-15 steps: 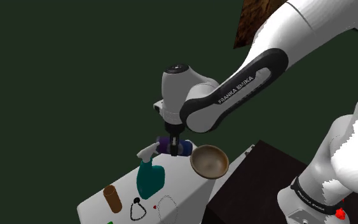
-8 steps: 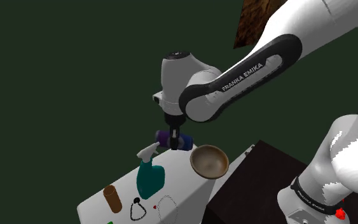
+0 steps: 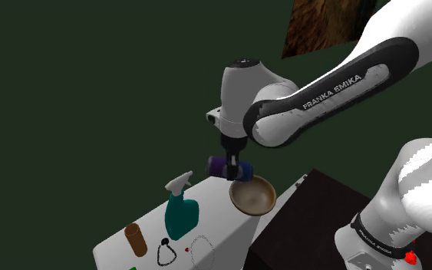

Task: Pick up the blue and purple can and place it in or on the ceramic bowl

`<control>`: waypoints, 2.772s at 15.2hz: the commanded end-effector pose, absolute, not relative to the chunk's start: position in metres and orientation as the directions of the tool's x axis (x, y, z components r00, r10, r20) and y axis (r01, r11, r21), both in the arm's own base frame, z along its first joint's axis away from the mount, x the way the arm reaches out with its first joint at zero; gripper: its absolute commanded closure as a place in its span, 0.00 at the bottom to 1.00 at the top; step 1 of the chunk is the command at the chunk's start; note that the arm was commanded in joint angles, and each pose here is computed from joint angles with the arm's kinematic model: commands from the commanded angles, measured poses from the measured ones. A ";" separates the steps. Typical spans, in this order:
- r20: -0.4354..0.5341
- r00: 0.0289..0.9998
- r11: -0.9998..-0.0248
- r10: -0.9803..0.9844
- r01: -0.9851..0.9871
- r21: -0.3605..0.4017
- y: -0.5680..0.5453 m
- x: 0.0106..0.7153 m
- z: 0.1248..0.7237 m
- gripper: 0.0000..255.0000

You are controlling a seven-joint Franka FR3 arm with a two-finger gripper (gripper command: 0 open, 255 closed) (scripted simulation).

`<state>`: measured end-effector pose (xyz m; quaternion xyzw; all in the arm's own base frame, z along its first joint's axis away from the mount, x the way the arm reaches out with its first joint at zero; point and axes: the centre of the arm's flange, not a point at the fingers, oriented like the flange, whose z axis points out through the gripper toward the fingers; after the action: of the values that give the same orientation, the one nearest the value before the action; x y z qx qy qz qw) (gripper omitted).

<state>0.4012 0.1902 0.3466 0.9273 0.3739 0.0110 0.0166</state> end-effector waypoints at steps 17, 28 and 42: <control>0.009 0.720 -0.719 0.694 0.693 0.039 0.132 0.331 0.286 1.00; 0.009 0.720 -0.719 0.694 0.693 0.039 0.132 0.331 0.277 0.00; 0.009 0.720 -0.719 0.694 0.693 0.039 0.133 0.329 0.327 0.00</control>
<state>0.3291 0.1327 0.3267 0.9271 0.3742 0.0116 0.0162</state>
